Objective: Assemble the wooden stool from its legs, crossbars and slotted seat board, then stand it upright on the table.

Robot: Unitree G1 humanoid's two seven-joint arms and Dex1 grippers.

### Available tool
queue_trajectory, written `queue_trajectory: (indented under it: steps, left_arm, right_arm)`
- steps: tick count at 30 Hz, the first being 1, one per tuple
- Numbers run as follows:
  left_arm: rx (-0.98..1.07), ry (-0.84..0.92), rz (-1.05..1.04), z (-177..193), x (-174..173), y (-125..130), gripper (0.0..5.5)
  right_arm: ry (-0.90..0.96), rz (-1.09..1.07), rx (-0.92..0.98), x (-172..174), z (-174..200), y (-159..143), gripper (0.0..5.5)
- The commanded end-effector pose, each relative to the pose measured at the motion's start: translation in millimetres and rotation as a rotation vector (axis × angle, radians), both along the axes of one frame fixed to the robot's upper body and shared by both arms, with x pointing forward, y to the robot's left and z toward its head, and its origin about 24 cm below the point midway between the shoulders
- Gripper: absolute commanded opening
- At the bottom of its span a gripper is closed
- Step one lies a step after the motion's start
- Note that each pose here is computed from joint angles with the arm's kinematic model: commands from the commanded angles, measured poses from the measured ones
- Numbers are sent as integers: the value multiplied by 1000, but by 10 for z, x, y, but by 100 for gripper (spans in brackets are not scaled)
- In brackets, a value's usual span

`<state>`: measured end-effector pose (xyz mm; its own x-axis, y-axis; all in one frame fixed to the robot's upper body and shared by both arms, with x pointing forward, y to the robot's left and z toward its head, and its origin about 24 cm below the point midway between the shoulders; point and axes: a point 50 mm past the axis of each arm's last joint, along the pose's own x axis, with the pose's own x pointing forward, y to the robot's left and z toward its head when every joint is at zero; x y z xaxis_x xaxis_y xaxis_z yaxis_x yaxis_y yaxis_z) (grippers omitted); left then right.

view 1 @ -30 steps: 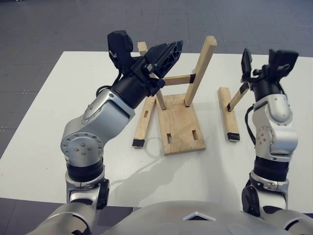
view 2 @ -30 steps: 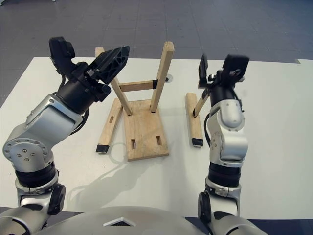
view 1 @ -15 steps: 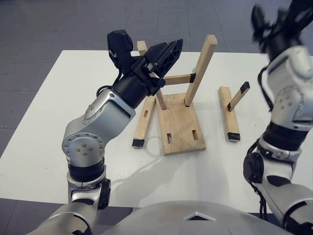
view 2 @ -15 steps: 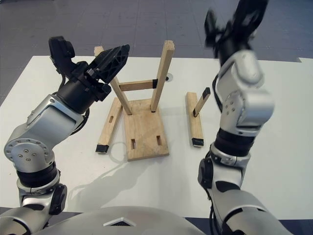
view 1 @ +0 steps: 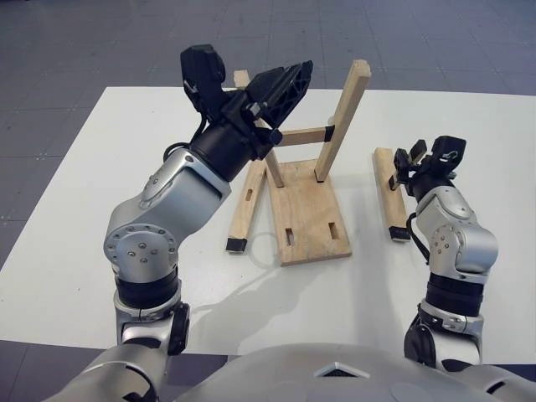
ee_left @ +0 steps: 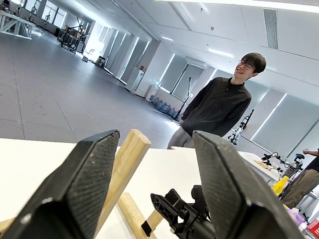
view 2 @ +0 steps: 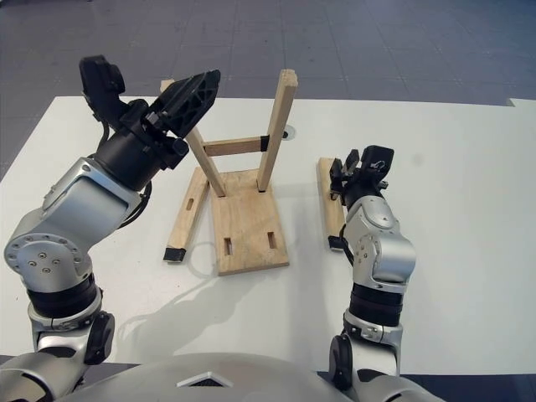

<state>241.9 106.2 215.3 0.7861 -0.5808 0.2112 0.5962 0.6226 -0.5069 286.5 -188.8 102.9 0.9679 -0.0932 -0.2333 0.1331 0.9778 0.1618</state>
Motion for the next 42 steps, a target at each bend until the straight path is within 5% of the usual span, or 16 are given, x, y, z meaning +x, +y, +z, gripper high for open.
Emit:
queue_trajectory:
  steps: [1, 6, 14, 21, 24, 29, 32, 37, 42]
  left_arm:
    - [6, 6, -2, -15, -1, -42, 274]
    - [-5, 6, 14, -25, -25, -39, 274]
    - [-4, 11, 8, -31, -31, -44, 274]
    - [6, 10, -2, -16, -25, -37, 274]
    - [4, 13, -2, -17, -29, -36, 274]
    - [5, 11, -23, 5, -4, -45, 274]
    - [0, 11, -20, 16, 2, -38, 274]
    - [-18, 17, -6, -10, -9, -68, 274]
    - [-21, 22, -6, -29, -26, -92, 274]
  right_arm:
    - [-107, 23, 8, 76, 315, 48, 342]
    - [-274, 119, -17, 386, 994, 159, 342]
    - [-142, 132, -53, 619, 607, 60, 342]
    - [-651, 48, -95, 352, 2004, 30, 342]
    - [-515, 22, -87, 441, 1634, -37, 342]
    - [-4, 20, -30, 498, -24, -114, 342]
    - [-12, 8, -10, 456, -121, -118, 342]
    - [-171, 23, 29, 475, 230, -66, 342]
    - [-562, 30, 2, 332, 1336, -63, 342]
